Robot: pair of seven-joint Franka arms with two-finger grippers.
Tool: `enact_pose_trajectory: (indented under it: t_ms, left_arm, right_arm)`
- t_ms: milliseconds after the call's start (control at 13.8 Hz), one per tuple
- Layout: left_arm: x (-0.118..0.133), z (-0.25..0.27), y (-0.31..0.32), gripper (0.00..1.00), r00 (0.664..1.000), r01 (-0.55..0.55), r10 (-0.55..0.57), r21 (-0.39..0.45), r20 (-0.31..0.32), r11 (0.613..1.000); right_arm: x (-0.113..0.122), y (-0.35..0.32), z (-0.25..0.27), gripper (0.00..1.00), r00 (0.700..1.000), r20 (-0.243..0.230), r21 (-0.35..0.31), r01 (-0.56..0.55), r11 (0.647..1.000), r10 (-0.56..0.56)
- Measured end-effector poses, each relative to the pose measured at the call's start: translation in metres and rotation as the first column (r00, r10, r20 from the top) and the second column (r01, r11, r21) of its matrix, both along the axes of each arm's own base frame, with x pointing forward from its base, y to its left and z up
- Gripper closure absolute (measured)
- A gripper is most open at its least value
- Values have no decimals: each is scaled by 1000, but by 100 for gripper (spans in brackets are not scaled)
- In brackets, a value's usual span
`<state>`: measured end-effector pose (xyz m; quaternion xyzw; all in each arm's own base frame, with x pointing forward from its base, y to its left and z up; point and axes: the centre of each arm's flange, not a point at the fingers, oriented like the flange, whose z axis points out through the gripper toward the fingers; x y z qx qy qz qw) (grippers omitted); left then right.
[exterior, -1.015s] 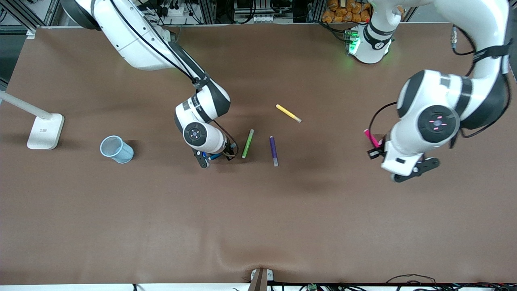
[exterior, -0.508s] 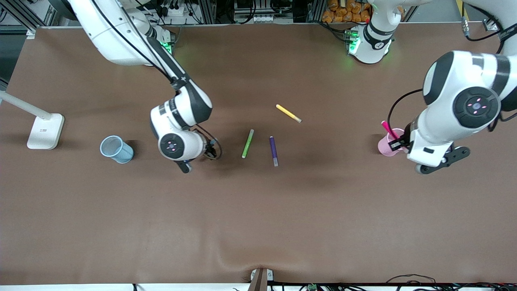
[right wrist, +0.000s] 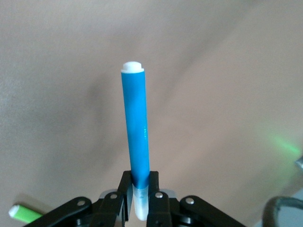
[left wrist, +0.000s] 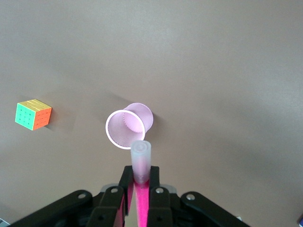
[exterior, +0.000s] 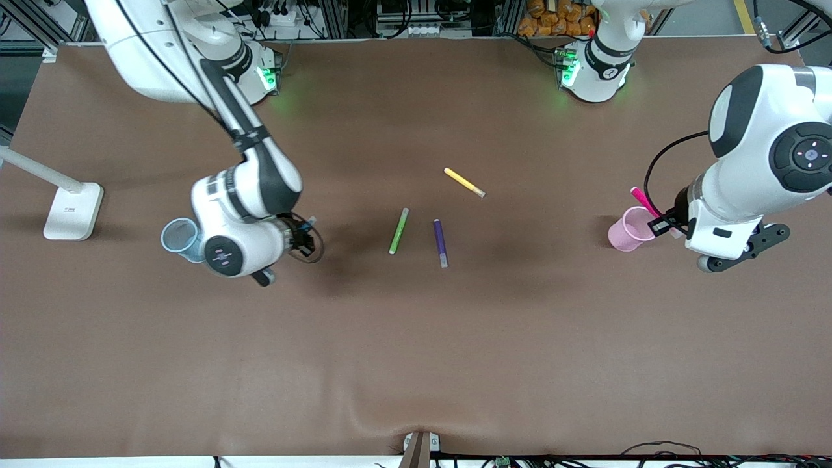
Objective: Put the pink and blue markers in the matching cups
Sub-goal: 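Carry the pink marker to the pink cup while the right gripper carries the blue marker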
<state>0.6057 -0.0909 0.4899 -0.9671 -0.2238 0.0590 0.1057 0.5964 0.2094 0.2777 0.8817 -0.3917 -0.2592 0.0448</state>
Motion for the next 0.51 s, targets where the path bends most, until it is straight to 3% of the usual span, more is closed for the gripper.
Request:
enact_pose_trajectory:
  t_ms: [218, 508]
  left_arm:
    - [2, -1, 9, 83, 1000, 26, -28, 97, 13, 995]
    - [1, -3, 10, 83, 999, 36, -38, 121, 11, 992]
  right_arm:
    - [14, -50, 34, 83, 999, -35, 59, -26, 998, 28]
    - [19, -106, 58, 83, 991, -77, 115, -101, 988, 111]
